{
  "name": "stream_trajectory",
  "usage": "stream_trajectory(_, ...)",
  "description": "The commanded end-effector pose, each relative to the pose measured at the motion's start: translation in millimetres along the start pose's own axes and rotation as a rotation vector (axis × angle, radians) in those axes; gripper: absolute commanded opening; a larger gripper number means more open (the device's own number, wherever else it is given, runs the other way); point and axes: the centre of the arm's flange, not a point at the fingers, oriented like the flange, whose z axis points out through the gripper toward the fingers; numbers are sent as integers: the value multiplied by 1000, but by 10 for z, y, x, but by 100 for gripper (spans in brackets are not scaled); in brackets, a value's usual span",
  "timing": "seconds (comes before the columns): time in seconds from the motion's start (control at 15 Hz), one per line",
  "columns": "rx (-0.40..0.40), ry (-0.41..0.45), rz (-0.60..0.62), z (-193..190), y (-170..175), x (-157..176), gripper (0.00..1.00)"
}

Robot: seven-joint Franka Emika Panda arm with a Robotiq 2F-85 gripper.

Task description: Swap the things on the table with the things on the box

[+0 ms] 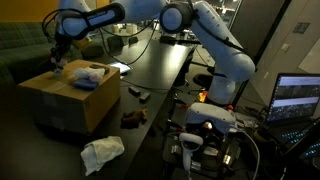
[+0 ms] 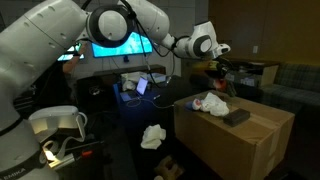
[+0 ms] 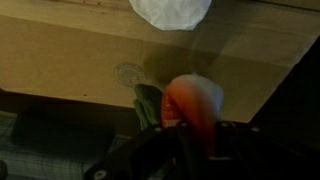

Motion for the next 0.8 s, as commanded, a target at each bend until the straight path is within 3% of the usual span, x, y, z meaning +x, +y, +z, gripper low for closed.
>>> stream_trajectory(0.0,74,-55,-69,-841,142,-227,13)
stream_trajectory(0.33,179,-178,-153,-1553,452,-592,14)
stream_trajectory(0.73,224,-324,-176,-1941,956,-1547,14)
